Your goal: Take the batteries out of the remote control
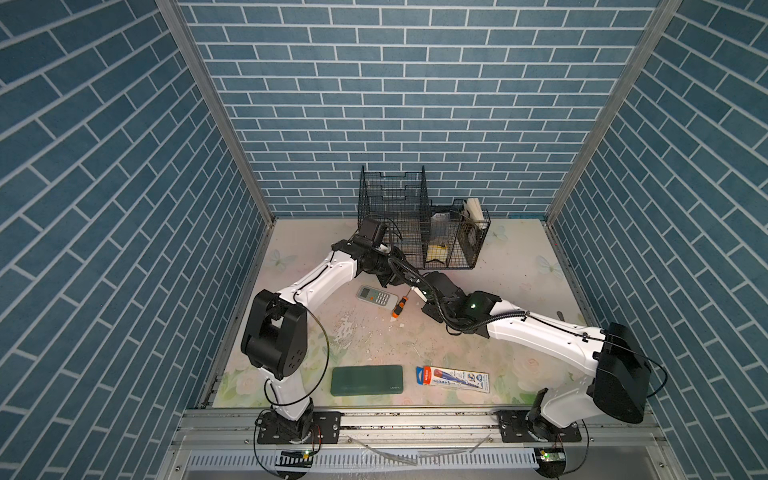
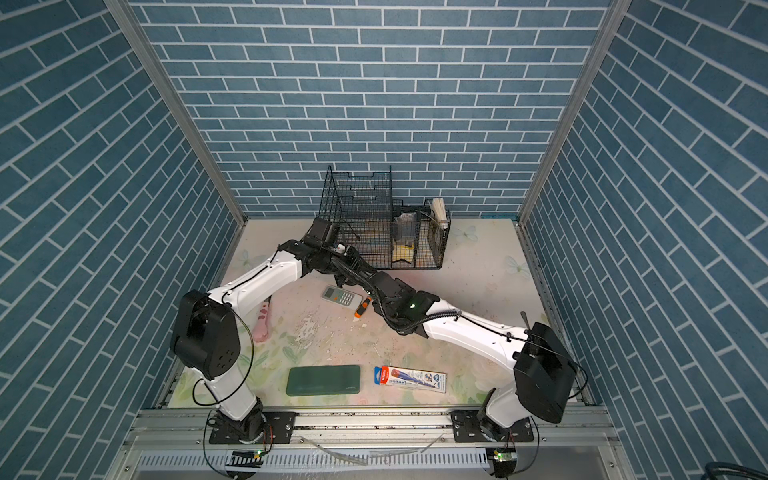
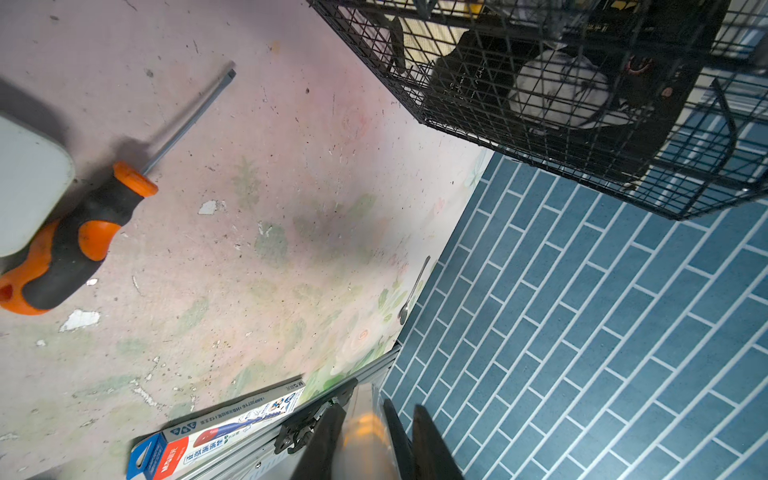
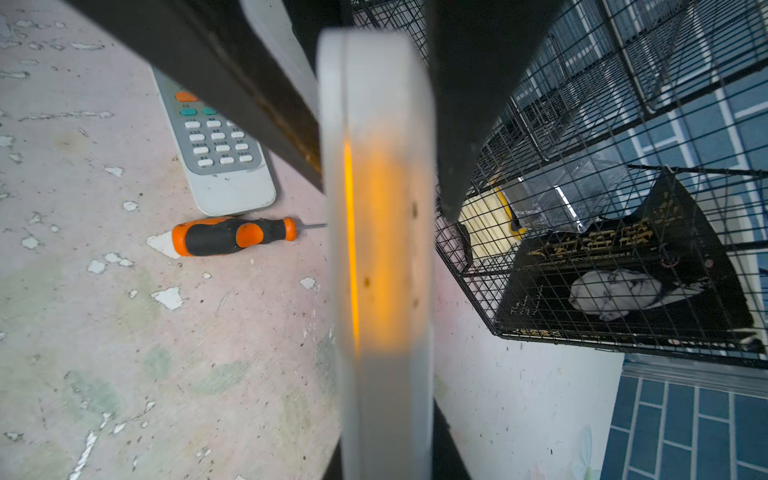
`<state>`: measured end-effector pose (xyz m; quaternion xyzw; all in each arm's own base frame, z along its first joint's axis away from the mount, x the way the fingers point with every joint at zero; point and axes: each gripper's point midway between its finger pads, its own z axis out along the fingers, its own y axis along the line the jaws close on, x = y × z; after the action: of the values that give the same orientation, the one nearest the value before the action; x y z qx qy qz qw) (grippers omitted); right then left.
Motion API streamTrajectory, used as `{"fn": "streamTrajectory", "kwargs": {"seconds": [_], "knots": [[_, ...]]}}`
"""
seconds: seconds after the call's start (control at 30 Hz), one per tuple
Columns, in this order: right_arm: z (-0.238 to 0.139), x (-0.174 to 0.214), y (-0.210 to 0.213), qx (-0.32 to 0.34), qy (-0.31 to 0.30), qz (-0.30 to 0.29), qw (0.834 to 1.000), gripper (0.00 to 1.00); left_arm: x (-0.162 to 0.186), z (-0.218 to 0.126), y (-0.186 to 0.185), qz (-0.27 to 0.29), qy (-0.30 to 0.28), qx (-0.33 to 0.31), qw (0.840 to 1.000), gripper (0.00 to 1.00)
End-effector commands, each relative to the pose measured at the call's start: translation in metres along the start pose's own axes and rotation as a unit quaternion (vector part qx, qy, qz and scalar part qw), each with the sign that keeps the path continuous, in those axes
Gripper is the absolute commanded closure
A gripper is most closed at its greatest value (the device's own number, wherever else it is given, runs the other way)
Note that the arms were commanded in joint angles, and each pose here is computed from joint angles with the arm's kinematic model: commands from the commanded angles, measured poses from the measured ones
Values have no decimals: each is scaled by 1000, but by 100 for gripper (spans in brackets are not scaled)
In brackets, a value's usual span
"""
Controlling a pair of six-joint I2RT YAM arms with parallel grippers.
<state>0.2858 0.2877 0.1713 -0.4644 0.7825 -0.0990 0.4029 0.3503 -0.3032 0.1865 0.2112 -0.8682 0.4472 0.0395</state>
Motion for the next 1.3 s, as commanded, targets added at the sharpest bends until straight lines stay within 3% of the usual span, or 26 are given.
{"fn": "streamTrajectory", "kwargs": {"seconds": [0.0, 0.5, 0.87, 1.27], "knots": [[-3, -25, -12, 25, -42, 44, 998, 100, 1, 4, -8, 33, 10, 11, 999, 80], [0, -42, -17, 69, -51, 42, 995, 100, -1, 3, -12, 24, 4, 13, 1000, 80], [0, -46, -19, 82, -52, 49, 994, 100, -4, 4, -15, 18, 4, 24, 1000, 96], [-6, -46, -26, 100, -64, 56, 991, 80, -11, -3, -22, 20, -7, 39, 999, 100]]}}
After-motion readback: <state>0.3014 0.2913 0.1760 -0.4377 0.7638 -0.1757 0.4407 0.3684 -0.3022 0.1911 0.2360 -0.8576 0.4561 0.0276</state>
